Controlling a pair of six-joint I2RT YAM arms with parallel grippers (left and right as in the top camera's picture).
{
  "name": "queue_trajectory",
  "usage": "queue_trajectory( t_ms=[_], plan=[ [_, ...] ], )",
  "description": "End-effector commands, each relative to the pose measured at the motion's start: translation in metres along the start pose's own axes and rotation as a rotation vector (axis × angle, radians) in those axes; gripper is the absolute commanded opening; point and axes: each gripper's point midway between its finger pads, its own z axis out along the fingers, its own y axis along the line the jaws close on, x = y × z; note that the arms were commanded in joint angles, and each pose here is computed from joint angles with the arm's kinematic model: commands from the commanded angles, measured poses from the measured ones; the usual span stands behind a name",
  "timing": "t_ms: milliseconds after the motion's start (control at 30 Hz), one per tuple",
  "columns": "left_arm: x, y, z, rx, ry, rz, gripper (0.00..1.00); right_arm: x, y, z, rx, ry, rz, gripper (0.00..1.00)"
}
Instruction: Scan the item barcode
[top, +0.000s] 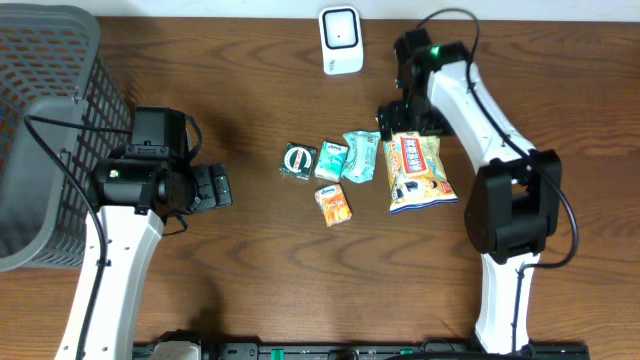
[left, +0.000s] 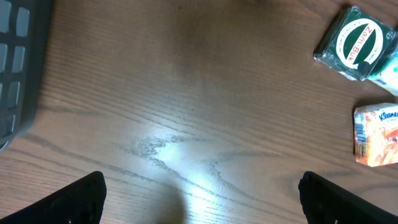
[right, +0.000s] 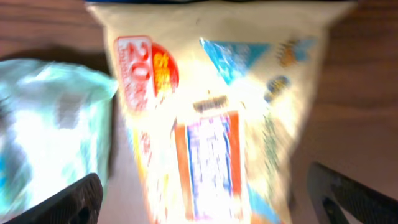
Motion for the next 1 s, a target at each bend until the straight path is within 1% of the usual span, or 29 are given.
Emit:
queue_trajectory(
  t_ms=[0,33,67,100,200,300,333,467,533,567,633,800,967],
  plan=[
    [0.002,0.000,0.002,-0.007,0.009,-0.012,0.98,0.005,-0.003,-0.021,0.013,0.019,-0.001,0.99],
    [0.002,0.000,0.002,-0.007,0.009,-0.012,0.98,0.014,-0.005,-0.022,0.021,0.052,-0.003,0.99],
    [0.002,0.000,0.002,-0.007,0.009,-0.012,0.98,0.023,-0.007,-0.022,0.030,0.090,-0.005,0.96],
    [0.002,0.000,0.002,-0.007,0.009,-0.012,0.98,0.031,-0.009,-0.021,0.037,0.122,-0.006,0.90],
    [0.002,0.000,0.002,-0.007,0.009,-0.012,0.97,0.049,-0.013,-0.010,0.056,0.202,-0.010,0.66],
    [0.002,0.000,0.002,-0.007,0.009,-0.012,0.98,0.065,-0.015,0.007,0.069,0.262,-0.010,0.53],
    [0.002,0.000,0.002,-0.007,0.009,-0.012,0.98,0.069,-0.016,0.013,0.069,0.277,-0.009,0.53],
    [0.002,0.000,0.002,-0.007,0.009,-0.012,0.98,0.080,-0.016,0.043,0.069,0.300,-0.009,0.63],
    [0.002,0.000,0.002,-0.007,0.009,-0.012,0.98,0.083,-0.016,0.056,0.069,0.300,-0.009,0.82],
    [0.002,0.000,0.002,-0.007,0.009,-0.012,0.98,0.085,-0.016,0.060,0.070,0.301,-0.009,0.86],
    [0.002,0.000,0.002,-0.007,0.009,-0.012,0.98,0.087,-0.019,0.063,0.076,0.306,-0.007,0.99],
    [0.002,0.000,0.002,-0.007,0.009,-0.012,0.98,0.083,-0.025,0.054,0.074,0.306,0.010,0.99],
    [0.002,0.000,0.002,-0.007,0.009,-0.012,0.98,0.074,-0.033,0.027,0.074,0.303,0.031,0.99]
  ],
)
